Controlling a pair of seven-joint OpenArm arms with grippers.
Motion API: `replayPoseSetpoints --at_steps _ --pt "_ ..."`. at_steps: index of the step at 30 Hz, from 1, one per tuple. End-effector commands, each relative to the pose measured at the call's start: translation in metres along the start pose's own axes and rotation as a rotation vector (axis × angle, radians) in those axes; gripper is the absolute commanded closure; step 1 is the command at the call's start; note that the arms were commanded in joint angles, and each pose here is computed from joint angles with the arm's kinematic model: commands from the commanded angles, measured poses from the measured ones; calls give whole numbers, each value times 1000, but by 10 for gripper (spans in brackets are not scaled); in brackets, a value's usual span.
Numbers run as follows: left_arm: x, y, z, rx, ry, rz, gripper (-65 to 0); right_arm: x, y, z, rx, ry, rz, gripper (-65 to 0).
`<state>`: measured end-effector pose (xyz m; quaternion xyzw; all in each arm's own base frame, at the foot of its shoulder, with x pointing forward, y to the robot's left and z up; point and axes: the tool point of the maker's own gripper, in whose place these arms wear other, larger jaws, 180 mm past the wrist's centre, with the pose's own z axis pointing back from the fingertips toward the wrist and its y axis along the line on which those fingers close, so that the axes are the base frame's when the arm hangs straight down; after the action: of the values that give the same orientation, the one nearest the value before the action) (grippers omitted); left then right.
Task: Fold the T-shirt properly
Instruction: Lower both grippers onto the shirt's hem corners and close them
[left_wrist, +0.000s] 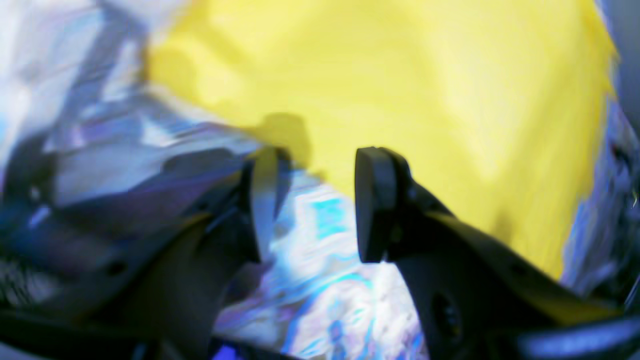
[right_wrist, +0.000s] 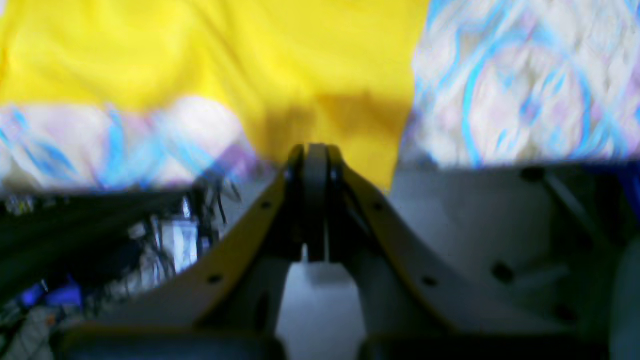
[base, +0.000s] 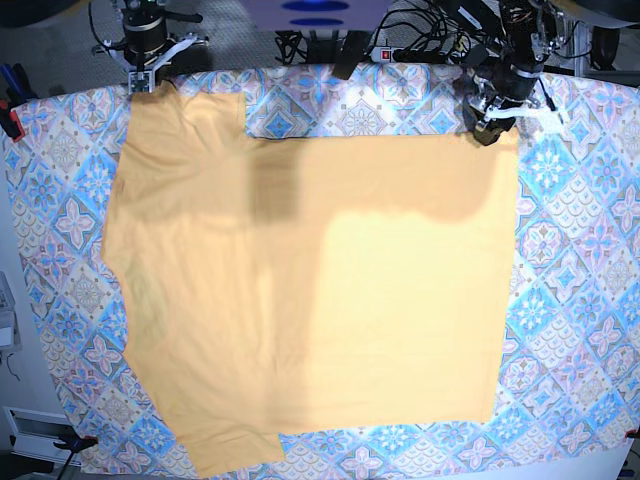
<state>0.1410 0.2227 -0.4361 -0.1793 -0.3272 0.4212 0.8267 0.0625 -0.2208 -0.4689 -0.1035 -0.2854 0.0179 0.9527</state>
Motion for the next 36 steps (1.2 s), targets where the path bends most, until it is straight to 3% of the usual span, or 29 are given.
replayPoseSetpoints --at_steps 1,9,15,21,28,36 --pt "8 -5 3 -25 -29 9 -254 6 -4 2 -6 -28 5 0" --pt "7 4 -4 -7 -31 47 -254 7 -4 1 -6 -27 4 0" --pt "-5 18 -12 -4 0 192 -254 8 -5 2 -9 -30 4 0" --pt "2 10 -23 -25 -12 203 -254 19 -5 4 -11 -57 3 0" --pt "-2 36 -39 37 -5 268 -254 19 -6 4 -12 -56 3 0" --pt "0 34 -45 32 -5 277 -253 18 -6 4 -12 -54 3 0"
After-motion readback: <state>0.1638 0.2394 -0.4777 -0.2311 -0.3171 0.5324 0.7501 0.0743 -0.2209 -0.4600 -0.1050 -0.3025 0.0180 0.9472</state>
